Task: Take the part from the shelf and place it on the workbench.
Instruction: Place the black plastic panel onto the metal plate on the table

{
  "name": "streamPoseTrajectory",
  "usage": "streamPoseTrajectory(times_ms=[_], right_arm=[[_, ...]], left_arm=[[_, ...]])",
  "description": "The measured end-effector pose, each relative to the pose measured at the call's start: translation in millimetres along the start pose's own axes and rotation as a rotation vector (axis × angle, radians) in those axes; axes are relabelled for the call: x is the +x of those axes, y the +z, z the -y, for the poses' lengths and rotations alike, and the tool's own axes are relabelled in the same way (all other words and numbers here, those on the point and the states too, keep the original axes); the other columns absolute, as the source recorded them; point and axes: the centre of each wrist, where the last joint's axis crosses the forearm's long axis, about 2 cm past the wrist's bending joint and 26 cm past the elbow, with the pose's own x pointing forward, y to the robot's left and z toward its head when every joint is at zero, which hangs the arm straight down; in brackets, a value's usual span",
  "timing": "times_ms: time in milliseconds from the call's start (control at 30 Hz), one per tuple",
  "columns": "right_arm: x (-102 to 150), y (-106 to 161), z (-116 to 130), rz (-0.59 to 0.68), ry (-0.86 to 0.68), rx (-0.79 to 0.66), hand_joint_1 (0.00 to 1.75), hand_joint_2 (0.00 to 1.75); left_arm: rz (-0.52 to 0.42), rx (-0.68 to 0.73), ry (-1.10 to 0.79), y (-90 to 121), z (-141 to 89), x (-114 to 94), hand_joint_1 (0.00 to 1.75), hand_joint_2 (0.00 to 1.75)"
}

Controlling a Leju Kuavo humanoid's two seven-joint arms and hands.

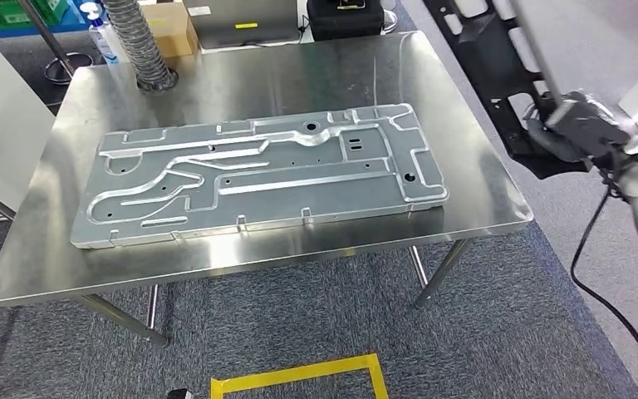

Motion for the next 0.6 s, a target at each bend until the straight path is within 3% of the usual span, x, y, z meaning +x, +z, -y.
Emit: streamPoseTrajectory(times_ms=[233, 600], right_arm=[[25.2, -45.3, -9.2, -0.051, 0.286, 0.022, 1.68, 1.75], [48.6, -72.0, -22.6, -0.043, 0.333, 0.067, 1.68, 1.75]], left_arm=[[0.023, -0.023, -0.005, -1.3, 2.4, 4.1, 0.0, 1.75], [0.027, -0.028, -0.009, -0.9, 2.9, 2.9, 0.0, 1.75]])
